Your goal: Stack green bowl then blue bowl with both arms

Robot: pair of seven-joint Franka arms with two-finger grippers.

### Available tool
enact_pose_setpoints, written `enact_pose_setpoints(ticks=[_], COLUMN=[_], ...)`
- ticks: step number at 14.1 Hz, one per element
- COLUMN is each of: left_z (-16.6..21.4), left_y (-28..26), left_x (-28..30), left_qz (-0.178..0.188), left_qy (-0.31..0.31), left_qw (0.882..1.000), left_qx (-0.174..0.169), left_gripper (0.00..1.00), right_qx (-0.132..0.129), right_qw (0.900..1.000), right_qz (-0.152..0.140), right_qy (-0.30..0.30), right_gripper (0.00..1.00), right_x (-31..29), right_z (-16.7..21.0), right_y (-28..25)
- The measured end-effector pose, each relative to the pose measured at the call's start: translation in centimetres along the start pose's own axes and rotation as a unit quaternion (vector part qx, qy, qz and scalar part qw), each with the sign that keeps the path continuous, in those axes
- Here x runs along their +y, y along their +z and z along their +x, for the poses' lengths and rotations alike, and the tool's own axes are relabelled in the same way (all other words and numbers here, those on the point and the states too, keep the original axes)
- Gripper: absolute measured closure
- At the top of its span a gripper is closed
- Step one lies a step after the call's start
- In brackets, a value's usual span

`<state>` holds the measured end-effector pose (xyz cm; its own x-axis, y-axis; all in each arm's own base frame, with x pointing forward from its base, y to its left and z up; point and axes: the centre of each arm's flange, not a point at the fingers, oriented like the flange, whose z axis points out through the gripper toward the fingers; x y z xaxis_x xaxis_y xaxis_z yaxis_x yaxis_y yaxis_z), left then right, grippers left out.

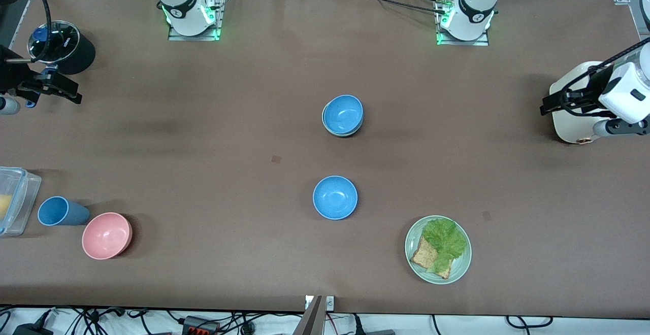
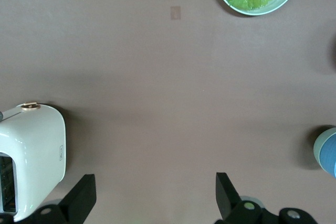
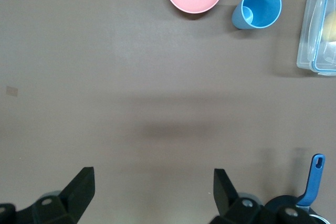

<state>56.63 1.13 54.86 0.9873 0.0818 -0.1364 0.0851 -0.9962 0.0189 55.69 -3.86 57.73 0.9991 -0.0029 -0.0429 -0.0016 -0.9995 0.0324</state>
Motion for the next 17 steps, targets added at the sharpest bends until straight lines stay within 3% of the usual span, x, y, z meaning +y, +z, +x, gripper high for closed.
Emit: enact_pose_setpoints(ticks=[7,17], left_z=[-2.0,-1.9], left_y=[0.8,0.8], left_x=[0.0,0.0], left_qz=[0.000,0.001], left_qy=[0.000,0.015], left_qw=[0.999,0.999], left_qx=[0.033,0.034], left_gripper=[0.00,0.00], right_qx=[0.001,0.001], right_qw=[1.000,1.000], right_qz=[0.000,0.005], right_qy=[0.000,0.000], right_gripper=[0.00,0.00], right_x=[0.0,-0.1], right_z=[0.0,0.0], right_y=[0.0,0.0])
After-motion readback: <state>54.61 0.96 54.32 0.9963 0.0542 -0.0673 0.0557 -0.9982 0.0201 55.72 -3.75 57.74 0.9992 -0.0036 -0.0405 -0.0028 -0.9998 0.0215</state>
